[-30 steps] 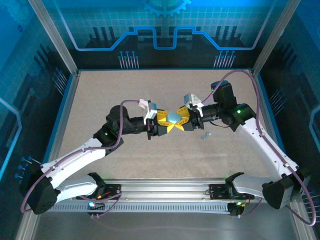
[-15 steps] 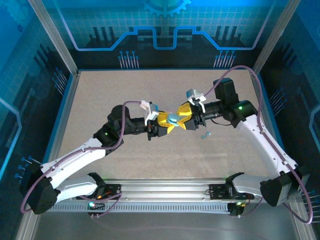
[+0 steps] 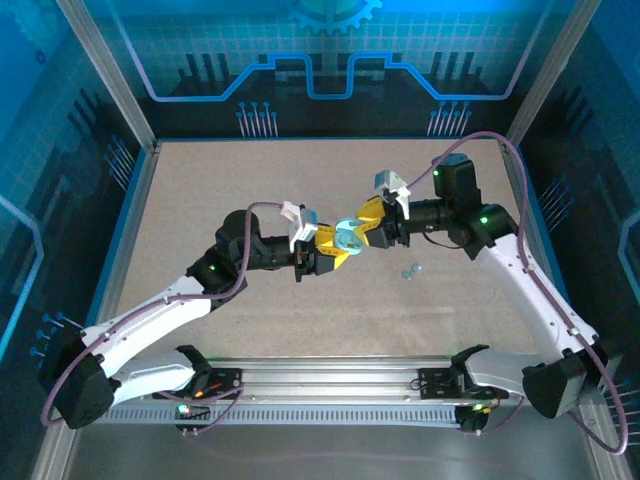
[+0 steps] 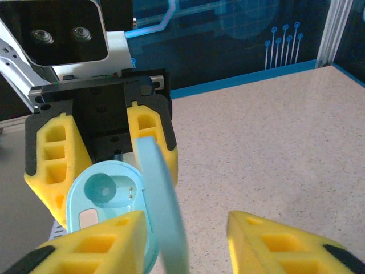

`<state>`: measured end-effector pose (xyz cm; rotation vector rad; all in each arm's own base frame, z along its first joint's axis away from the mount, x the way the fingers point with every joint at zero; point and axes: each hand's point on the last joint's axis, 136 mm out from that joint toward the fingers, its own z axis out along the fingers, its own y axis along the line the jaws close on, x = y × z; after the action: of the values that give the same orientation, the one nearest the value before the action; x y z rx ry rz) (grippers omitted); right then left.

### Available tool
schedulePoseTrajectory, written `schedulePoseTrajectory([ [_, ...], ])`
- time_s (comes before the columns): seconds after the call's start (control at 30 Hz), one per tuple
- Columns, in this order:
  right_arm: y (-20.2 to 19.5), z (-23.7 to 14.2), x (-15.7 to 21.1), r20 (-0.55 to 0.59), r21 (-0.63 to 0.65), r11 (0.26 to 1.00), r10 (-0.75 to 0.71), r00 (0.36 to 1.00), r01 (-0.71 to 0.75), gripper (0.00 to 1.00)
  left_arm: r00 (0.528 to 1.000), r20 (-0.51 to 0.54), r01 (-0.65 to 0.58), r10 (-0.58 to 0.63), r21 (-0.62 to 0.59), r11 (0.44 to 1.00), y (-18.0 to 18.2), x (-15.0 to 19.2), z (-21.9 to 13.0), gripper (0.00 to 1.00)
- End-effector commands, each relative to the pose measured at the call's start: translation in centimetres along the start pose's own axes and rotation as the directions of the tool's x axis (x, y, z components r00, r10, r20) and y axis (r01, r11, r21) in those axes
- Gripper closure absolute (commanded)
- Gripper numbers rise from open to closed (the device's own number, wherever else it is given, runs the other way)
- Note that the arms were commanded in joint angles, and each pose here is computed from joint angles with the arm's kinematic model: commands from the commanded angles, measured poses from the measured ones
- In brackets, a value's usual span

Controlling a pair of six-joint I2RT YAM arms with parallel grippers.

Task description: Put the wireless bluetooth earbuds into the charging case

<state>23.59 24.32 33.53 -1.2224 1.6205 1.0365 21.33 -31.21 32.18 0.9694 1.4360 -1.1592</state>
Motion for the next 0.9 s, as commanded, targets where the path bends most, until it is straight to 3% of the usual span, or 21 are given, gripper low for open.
schedulePoseTrajectory([
  [0.0,0.7,-0.1,-0.8,0.026,0.008,0.999,-0.052,0.998,0.051,0.64,0.999,0.034,-0.02,0.018,0.042,0.999,-1.1,-1.1,-0.1,0.71],
  [0.67,2.2,0.4,-1.3,0.021,-0.054,0.995,-0.088,0.996,0.089,0.89,1.0,0.013,-0.002,0.001,0.039,0.999,-0.5,0.0,0.4,0.67],
  [0.87,2.0,0.4,-1.1,0.013,-0.043,0.996,-0.082,0.997,0.082,0.94,1.0,0.009,0.006,-0.006,0.013,1.0,0.2,0.5,0.7,0.56],
])
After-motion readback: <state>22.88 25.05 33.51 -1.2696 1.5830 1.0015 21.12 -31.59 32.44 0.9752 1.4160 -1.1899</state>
